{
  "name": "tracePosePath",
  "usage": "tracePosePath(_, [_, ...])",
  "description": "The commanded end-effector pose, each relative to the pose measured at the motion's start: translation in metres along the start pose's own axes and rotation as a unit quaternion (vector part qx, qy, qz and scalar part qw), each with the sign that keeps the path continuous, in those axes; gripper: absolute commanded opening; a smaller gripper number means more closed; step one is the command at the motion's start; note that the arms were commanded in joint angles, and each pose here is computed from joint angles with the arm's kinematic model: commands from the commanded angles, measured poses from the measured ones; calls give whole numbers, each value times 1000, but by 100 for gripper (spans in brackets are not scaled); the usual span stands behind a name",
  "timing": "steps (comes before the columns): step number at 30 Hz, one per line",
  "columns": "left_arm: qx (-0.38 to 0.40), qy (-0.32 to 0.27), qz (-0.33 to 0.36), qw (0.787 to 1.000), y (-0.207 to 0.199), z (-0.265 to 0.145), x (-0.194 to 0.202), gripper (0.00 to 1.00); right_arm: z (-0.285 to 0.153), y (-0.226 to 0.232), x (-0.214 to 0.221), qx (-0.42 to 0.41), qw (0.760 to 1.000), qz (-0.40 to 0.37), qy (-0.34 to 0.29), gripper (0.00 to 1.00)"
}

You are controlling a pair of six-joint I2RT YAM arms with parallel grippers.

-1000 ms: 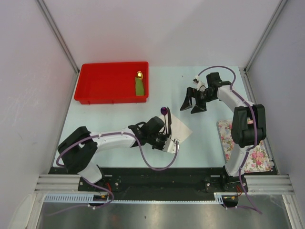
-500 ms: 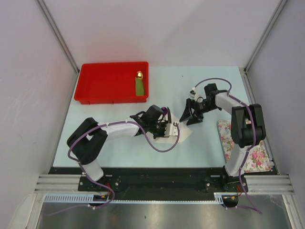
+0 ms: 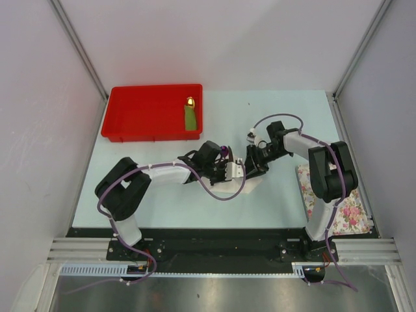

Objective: Place the utensils on the paper napkin and roll it up

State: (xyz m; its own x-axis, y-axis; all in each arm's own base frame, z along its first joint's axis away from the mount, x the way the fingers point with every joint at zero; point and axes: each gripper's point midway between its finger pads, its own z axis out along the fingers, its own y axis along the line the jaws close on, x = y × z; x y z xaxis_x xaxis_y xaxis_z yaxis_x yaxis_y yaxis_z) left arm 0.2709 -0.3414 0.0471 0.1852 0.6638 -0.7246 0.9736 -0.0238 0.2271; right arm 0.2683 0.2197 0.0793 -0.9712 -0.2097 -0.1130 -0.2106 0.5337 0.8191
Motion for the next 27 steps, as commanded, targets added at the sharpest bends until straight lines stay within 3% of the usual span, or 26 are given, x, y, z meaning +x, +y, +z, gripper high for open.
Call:
tracePosePath(1, [-21,-2,-11,1000,14,1,1,0,8,4,4,-19,1000,-10,11,40])
tracePosePath(6, [-43,4,-10,999,21,2,5,0,19,3,11,-16,999,-8,27,38])
tracePosePath(17, [-42,10,-15,999,20,3,9,0,41,-12,20,10,998,-4,56,20])
tracePosePath(22, [-37,19,-28,999,18,-1,9,0,48,-26,23,44,997,-4,64,18])
tracePosePath(25, [-44,18,-60,997,20,-14,4,10,52,-37,26,61,996,5,71,18])
tracePosePath(27, [-40,2,-126,991,23,-27,-4,26,54,-43,27,67,995,12,76,16])
